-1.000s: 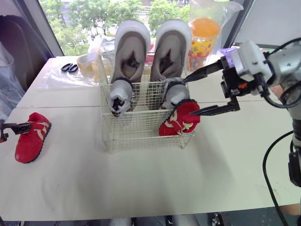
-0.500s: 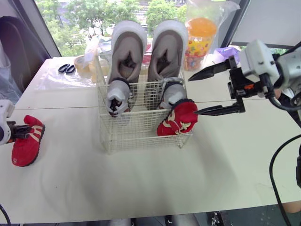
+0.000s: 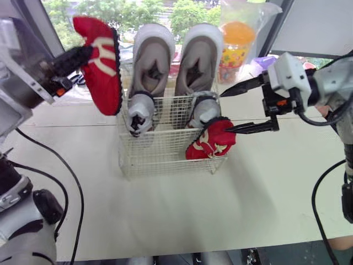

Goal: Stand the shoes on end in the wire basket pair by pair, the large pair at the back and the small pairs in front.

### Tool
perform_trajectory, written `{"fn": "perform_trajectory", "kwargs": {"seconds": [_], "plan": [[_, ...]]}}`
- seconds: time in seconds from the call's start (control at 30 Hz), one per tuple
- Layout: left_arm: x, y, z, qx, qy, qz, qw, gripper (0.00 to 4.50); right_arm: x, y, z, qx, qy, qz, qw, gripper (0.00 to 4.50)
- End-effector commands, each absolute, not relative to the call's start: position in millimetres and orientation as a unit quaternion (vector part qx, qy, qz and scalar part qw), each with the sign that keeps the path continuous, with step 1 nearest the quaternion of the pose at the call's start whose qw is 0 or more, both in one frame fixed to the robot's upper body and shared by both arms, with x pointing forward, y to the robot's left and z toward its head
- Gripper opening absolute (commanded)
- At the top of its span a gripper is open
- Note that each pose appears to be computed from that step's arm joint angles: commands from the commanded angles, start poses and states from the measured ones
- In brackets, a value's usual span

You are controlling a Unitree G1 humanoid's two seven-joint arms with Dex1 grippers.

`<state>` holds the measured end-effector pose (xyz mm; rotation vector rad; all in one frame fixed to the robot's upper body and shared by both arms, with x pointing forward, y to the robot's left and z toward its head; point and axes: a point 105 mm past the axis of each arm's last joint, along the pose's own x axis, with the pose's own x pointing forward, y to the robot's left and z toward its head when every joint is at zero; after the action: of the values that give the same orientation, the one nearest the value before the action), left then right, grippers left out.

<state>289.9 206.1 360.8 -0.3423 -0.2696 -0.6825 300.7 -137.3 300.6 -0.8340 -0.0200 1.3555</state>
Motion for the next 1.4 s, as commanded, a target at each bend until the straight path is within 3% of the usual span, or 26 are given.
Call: {"fn": "perform_trajectory", "kwargs": {"seconds": [0.03, 0.23, 0.3, 0.63, 0.73, 0.93, 1.07, 1.4], "plan": [[275.1, 184.8, 366.1, -0.088, -0.158, -0.289, 0.940, 0.03, 302.5, -130.1, 309.5, -0.391, -0.031, 0.609, 0.689, 4.50], [271.3, 152.6, 348.2, -0.054, -0.175, -0.289, 0.940, 0.03, 312.5, -116.0, 308.7, -0.384, -0.030, 0.624, 0.680, 4.50], [258.3, 143.2, 338.9, -0.044, -0.199, -0.296, 0.933, 0.03, 313.0, -117.0, 305.0, -0.381, -0.024, 0.630, 0.677, 4.50], [211.9, 166.9, 325.5, -0.071, -0.308, -0.230, 0.921, 0.03, 318.3, -140.2, 297.7, -0.372, 0.005, 0.612, 0.698, 4.50], [216.2, 165.6, 321.0, -0.048, -0.348, -0.171, 0.921, 0.03, 318.1, -140.7, 298.6, -0.363, 0.002, 0.606, 0.708, 4.50], [232.2, 150.5, 314.6, -0.029, -0.406, -0.144, 0.902, 0.03, 318.3, -137.5, 297.4, -0.360, 0.000, 0.603, 0.712, 4.50], [233.5, 130.7, 296.7, -0.048, -0.396, -0.194, 0.896, 0.03, 319.7, -139.0, 297.9, -0.362, 0.002, 0.600, 0.713, 4.50], [226.9, 131.2, 281.0, -0.138, -0.334, -0.222, 0.906, 0.03, 321.8, -151.7, 298.6, -0.371, 0.020, 0.584, 0.722, 4.50]]}}
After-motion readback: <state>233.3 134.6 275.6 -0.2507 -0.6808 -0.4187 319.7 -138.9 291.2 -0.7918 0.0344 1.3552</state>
